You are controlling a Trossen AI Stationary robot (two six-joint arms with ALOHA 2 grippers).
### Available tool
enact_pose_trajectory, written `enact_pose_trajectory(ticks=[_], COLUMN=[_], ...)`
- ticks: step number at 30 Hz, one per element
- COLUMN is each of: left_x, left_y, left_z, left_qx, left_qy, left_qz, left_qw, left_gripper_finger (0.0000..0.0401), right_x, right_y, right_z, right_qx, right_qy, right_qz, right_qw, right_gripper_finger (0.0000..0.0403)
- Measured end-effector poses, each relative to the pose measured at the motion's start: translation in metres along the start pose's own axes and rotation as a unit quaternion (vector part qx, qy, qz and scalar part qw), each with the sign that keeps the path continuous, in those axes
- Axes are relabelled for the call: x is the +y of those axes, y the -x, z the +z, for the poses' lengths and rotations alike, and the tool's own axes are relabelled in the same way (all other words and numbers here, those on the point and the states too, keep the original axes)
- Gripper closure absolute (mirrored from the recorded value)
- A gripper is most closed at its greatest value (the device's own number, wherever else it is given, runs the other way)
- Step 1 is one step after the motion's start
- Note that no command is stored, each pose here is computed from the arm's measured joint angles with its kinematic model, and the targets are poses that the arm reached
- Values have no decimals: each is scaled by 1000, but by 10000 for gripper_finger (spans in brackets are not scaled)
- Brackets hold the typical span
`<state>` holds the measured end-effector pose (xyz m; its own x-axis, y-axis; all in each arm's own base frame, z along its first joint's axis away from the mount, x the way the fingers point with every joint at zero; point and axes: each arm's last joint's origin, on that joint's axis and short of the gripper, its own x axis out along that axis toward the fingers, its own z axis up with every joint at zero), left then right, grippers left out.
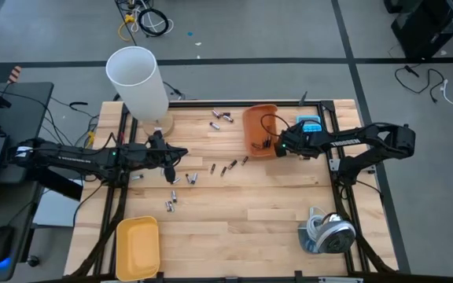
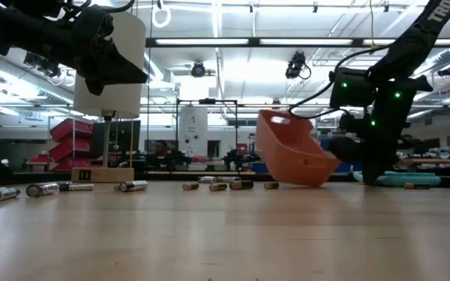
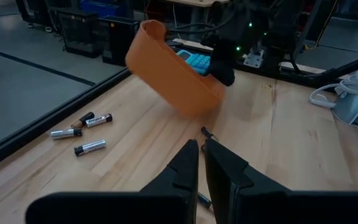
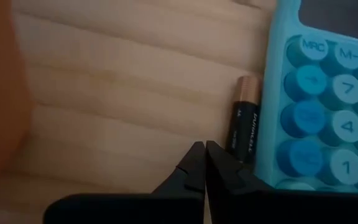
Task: Sort batteries
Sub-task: Adjust the orange bin
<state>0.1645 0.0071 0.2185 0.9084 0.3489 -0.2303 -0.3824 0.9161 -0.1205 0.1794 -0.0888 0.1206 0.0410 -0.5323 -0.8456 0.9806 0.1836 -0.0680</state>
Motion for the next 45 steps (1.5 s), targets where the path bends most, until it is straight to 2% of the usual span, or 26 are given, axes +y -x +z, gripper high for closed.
enact_pose_trajectory(ticks=[20, 32, 40, 45], left_x=[0, 0, 0, 0], left_y=[0, 0, 0, 0], left_z=[1, 1, 0, 1], left_qx=[-3, -3, -2, -3], left_qy=[2, 3, 2, 1], left_qz=[-1, -1, -1, 0], left_qw=[1000, 1000, 1000, 1000], left_gripper_finger=[371, 371, 371, 371], right_x=[6, 20, 40, 56], right_y=[1, 14, 39, 64], right_z=[5, 26, 48, 73], right_qx=[-17, -44, -114, -173], right_qy=[-9, 1, 14, 22], right_qz=[30, 48, 53, 66], right_qw=[999, 998, 992, 982], right_gripper_finger=[403, 403, 403, 403])
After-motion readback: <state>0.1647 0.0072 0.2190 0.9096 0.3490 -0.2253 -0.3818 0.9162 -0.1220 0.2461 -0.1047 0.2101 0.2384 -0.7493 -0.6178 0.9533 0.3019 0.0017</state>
